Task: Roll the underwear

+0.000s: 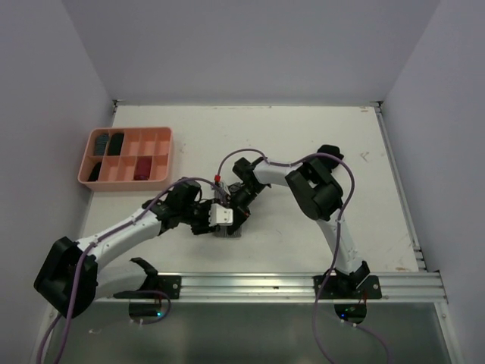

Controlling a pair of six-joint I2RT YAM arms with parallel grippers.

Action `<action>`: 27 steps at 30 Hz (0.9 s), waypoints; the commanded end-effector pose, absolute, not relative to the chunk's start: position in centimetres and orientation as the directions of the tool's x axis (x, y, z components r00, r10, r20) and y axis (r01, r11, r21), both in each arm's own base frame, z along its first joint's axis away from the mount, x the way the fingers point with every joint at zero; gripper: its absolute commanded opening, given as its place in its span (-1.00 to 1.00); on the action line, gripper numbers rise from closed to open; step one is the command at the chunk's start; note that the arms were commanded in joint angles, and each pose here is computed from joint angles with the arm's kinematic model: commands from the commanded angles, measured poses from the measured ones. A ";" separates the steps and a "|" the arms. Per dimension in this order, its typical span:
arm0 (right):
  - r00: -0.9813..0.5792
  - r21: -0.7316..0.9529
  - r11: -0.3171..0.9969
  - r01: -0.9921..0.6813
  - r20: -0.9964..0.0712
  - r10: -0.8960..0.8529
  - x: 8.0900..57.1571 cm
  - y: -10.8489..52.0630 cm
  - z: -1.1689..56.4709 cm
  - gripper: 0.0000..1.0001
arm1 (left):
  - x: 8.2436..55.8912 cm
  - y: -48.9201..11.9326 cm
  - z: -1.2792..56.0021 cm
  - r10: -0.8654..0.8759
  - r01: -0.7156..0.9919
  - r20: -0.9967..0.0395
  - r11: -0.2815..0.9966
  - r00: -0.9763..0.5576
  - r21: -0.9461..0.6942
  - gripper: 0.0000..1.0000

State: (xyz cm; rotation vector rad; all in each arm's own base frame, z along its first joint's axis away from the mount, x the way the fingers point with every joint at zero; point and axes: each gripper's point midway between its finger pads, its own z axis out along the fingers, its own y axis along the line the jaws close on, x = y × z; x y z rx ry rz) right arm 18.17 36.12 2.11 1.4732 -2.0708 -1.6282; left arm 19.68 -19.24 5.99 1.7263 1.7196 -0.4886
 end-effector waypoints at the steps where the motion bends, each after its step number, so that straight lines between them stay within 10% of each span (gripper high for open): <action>1: -0.490 0.773 -0.028 -0.634 -0.429 -0.759 18.9 35.9 0.2 -1.00 | 20.1 -21.7 7.1 0.699 0.968 -0.696 0.018 0.166 0.249 0.08; 18: -0.500 0.776 -0.026 -0.630 -0.431 -0.751 19.2 36.2 0.3 -1.00 | 19.2 -22.9 3.0 0.760 0.989 -0.650 0.081 0.019 0.124 0.06; 21: -0.508 0.782 -0.021 -0.623 -0.425 -0.749 19.6 36.2 0.1 -1.00 | 18.6 -22.6 2.1 0.774 0.991 -0.632 0.071 0.017 0.114 -0.31; 27: -0.540 0.742 0.020 -0.671 -0.469 -0.699 23.3 36.5 2.3 -0.29 | 17.4 -22.0 -0.1 0.818 0.999 -0.575 0.045 -0.025 0.020 -1.00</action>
